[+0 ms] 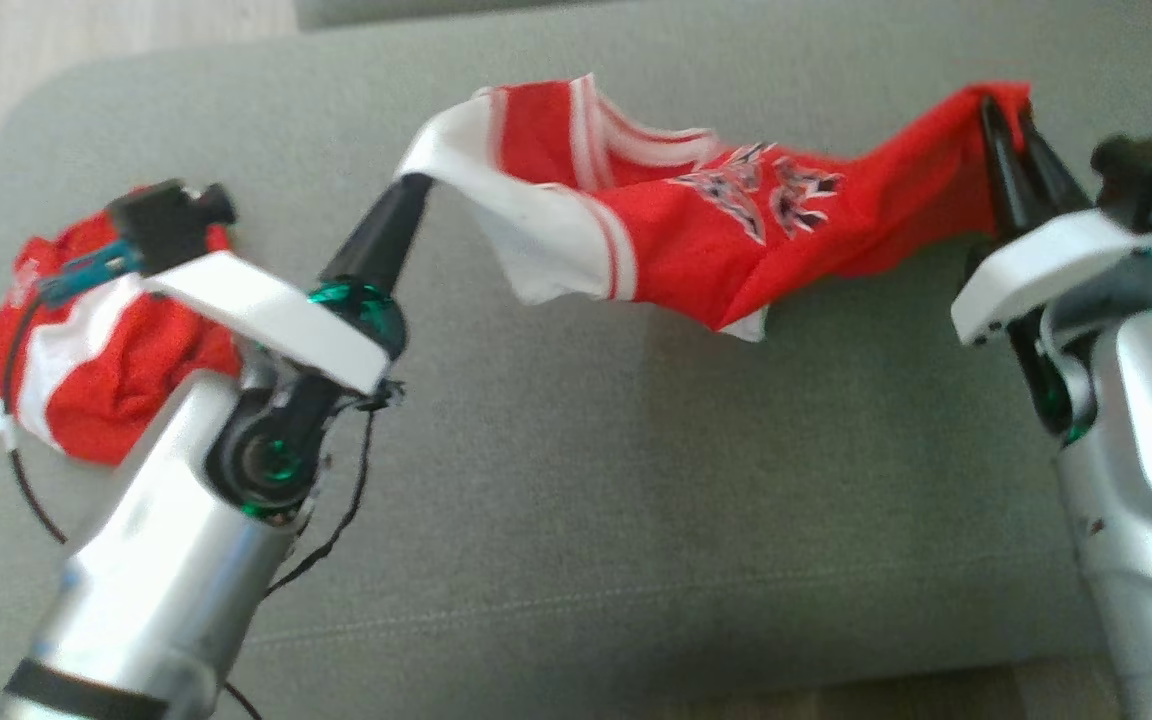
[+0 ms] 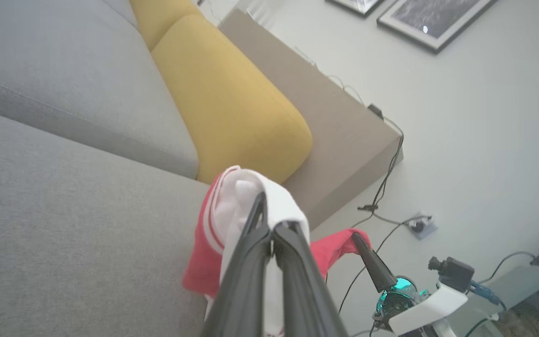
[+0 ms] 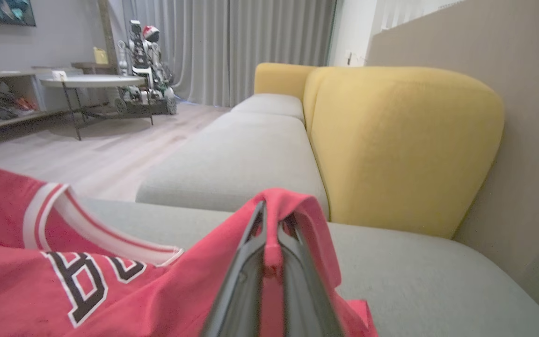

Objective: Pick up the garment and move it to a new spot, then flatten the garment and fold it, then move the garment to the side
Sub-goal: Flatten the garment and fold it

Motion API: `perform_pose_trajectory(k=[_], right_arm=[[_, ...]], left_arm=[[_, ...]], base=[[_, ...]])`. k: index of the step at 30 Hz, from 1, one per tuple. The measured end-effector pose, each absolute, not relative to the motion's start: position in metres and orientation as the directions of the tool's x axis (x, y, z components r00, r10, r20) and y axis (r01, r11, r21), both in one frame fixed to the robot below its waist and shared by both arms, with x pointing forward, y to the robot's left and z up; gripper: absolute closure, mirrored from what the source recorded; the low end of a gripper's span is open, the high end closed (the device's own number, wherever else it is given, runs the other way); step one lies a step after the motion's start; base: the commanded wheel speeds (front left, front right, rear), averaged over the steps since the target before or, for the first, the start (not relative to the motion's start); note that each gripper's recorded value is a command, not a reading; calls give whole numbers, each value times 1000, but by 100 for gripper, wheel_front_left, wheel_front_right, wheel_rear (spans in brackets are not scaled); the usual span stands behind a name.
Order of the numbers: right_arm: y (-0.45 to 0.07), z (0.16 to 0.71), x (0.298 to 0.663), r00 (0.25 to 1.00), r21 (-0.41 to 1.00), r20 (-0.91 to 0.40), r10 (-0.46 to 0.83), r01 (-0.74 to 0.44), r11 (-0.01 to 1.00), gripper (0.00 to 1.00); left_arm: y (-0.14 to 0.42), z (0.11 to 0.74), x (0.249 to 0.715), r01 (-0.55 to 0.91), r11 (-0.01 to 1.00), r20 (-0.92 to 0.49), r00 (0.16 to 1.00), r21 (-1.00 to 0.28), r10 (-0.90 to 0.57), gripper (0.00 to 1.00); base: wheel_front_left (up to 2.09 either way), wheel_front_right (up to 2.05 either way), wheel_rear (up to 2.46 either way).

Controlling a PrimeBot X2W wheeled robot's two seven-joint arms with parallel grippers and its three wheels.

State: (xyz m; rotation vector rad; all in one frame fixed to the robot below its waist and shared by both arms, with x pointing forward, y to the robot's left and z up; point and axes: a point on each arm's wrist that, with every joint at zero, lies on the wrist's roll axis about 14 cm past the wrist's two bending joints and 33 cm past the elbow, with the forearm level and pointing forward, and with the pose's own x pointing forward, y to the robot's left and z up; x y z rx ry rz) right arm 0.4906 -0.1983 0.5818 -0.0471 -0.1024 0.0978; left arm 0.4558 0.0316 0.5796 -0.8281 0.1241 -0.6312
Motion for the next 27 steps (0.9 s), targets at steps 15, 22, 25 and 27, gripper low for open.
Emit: perform_pose_trajectory(k=[15, 22, 25, 27], right_arm=[[-188, 717, 480, 933, -23, 305, 193, -195, 980, 100], [-234, 735, 476, 961, 44, 268, 67, -81, 996, 100], [-235, 735, 479, 971, 53, 233, 50, -64, 997, 100], [-236, 730, 487, 979, 49, 201, 37, -47, 998, 100]], left_arm=[[99, 719, 428, 508, 338, 437, 859, -792, -267, 100], [117, 739, 420, 465, 282, 438, 885, -839, -155, 100], [118, 735, 428, 421, 270, 395, 907, -866, -146, 100], [116, 733, 442, 393, 291, 362, 919, -872, -156, 100]], base=[[0, 0, 0], [0, 0, 0], [0, 0, 0], [0, 0, 0]])
